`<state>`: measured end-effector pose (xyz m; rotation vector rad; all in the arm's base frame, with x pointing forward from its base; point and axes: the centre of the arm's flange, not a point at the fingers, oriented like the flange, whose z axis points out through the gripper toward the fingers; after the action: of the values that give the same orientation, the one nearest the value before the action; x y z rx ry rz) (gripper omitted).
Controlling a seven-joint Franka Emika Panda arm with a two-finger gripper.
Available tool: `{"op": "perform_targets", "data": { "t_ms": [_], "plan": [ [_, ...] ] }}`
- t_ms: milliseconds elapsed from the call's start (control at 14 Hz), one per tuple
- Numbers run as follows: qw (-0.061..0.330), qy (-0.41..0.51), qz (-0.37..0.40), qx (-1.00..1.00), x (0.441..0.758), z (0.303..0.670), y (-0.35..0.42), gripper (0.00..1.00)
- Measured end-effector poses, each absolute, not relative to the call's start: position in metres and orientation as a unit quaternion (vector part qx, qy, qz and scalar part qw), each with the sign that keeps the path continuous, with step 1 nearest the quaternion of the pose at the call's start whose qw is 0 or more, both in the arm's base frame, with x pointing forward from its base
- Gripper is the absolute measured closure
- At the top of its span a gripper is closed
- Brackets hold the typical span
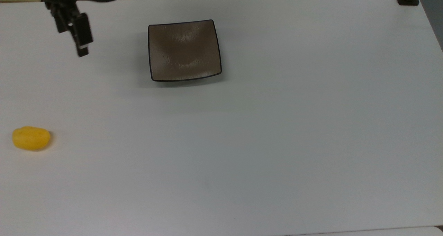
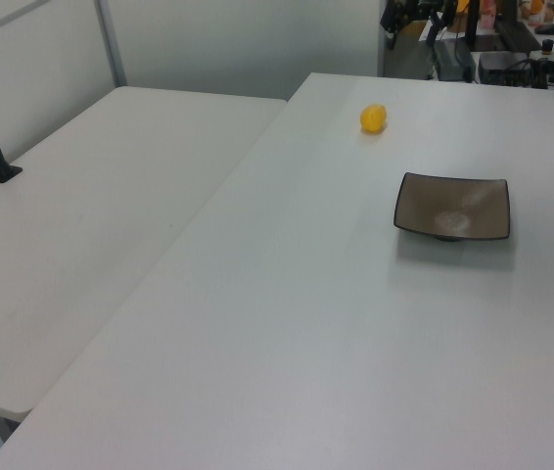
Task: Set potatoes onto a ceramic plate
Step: 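Move the open gripper over the yellow potato and lower it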
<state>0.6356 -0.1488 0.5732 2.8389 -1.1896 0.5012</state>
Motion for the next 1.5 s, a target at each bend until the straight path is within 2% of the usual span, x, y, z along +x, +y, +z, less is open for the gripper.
{"op": "perform_targets", "data": {
  "t_ms": [286,788,1074,1504],
  "plan": [
    [0.033,-0.409,0.193,0.891,0.667,0.552,-0.193,0.00],
    [0.047,-0.454,0.247,0.855,0.699,0.505,-0.254,0.00],
    [0.058,-0.481,0.259,0.836,0.722,0.456,-0.288,0.00],
    [0.082,-0.484,0.254,0.833,0.731,0.377,-0.313,0.00]
  ]
}}
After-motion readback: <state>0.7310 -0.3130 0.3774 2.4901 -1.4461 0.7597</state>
